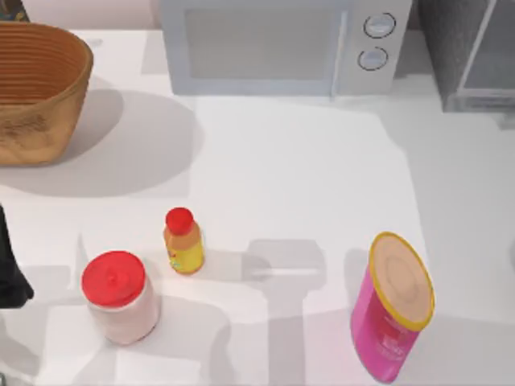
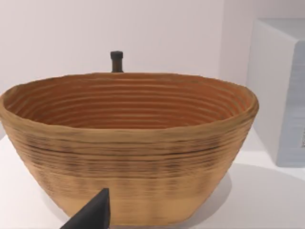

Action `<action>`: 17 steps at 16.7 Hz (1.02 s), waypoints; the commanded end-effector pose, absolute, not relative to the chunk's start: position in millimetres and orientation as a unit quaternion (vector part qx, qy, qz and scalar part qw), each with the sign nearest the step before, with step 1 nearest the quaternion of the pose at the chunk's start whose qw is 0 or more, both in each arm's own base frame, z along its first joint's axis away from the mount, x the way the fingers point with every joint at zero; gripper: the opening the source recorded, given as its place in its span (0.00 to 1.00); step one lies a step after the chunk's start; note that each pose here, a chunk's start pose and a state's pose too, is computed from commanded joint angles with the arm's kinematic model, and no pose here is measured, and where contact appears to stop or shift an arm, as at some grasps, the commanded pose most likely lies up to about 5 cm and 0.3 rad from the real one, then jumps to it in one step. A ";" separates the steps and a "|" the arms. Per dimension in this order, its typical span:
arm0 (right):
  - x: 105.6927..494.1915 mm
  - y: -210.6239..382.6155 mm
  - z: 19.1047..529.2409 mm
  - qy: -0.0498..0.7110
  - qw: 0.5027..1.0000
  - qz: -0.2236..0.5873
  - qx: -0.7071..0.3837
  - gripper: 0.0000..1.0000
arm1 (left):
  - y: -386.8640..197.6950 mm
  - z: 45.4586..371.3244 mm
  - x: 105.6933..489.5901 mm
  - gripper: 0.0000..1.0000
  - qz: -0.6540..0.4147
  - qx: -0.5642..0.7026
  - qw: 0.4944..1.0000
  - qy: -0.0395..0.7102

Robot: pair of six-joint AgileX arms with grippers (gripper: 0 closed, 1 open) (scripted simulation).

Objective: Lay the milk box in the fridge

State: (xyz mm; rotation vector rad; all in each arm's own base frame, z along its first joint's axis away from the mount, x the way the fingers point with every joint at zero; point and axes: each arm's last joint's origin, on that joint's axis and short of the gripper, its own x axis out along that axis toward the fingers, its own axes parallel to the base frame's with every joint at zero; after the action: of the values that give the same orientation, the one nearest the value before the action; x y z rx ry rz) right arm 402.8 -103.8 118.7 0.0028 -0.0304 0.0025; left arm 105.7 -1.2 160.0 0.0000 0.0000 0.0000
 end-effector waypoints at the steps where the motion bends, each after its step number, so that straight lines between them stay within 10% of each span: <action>1: 402.8 -103.8 118.7 -0.015 1.000 0.001 0.001 0.00 | -1.2 160.0 105.7 1.00 0.000 0.000 1.000 0.000; 17: 505.5 -105.0 136.9 -0.021 1.000 0.004 -0.002 0.00 | -1.2 160.0 105.7 1.00 0.000 0.000 1.000 0.000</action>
State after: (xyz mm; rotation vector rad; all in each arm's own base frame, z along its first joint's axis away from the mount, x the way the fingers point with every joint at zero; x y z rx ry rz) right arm 505.5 -105.0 136.9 -0.0031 -0.0420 0.0086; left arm 105.7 -1.2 160.0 0.0000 0.0000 0.0000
